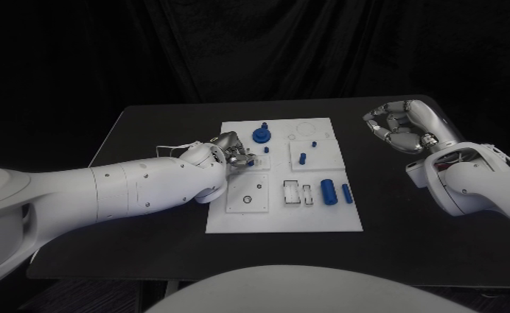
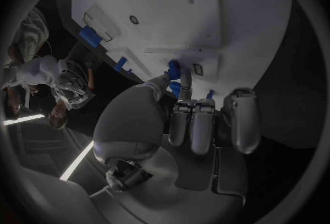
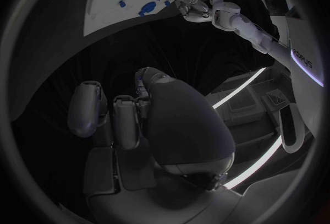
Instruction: Assemble the parts on the task board
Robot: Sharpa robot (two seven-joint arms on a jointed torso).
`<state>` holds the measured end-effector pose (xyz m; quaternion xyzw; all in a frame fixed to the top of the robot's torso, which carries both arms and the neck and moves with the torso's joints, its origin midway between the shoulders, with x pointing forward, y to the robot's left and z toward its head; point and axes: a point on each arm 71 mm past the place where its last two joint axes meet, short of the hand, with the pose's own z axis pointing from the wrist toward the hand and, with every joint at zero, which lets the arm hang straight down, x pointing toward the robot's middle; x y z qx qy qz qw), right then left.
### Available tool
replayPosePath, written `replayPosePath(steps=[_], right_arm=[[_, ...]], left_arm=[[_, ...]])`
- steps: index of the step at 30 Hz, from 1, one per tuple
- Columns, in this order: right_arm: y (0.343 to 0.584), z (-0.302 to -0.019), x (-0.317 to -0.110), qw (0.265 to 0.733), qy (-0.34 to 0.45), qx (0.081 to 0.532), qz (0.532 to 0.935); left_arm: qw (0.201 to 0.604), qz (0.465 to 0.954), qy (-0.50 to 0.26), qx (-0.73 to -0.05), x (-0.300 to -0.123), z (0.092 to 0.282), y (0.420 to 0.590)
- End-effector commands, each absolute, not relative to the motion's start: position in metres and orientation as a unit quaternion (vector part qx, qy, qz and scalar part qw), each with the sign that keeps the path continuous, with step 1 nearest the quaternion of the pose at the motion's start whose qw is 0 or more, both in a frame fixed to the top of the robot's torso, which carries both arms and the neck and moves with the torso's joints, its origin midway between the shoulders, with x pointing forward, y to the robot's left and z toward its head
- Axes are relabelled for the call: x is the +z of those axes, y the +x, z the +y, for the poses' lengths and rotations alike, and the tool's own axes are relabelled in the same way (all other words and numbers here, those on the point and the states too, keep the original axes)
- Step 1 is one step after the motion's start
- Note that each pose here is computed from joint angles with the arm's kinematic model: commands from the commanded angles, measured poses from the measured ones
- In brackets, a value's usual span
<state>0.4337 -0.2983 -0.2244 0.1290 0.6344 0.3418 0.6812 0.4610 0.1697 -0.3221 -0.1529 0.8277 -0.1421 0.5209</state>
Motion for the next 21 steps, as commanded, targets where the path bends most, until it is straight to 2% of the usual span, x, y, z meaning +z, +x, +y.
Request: replayPosePath(steps=[1, 21], right_arm=[[0.4334, -0.2988, -0.2253, 0.681, 0.133, 0.338, 0.636], [0.4339, -0.2990, -0.2255, 0.681, 0.133, 0.337, 0.636]], left_arm=[[0.512, 0.833, -0.147, -0.147, -0.3242, 0.1667, 0.4588], [0.529, 0.820, -0.146, -0.165, -0.3215, 0.1689, 0.4609]])
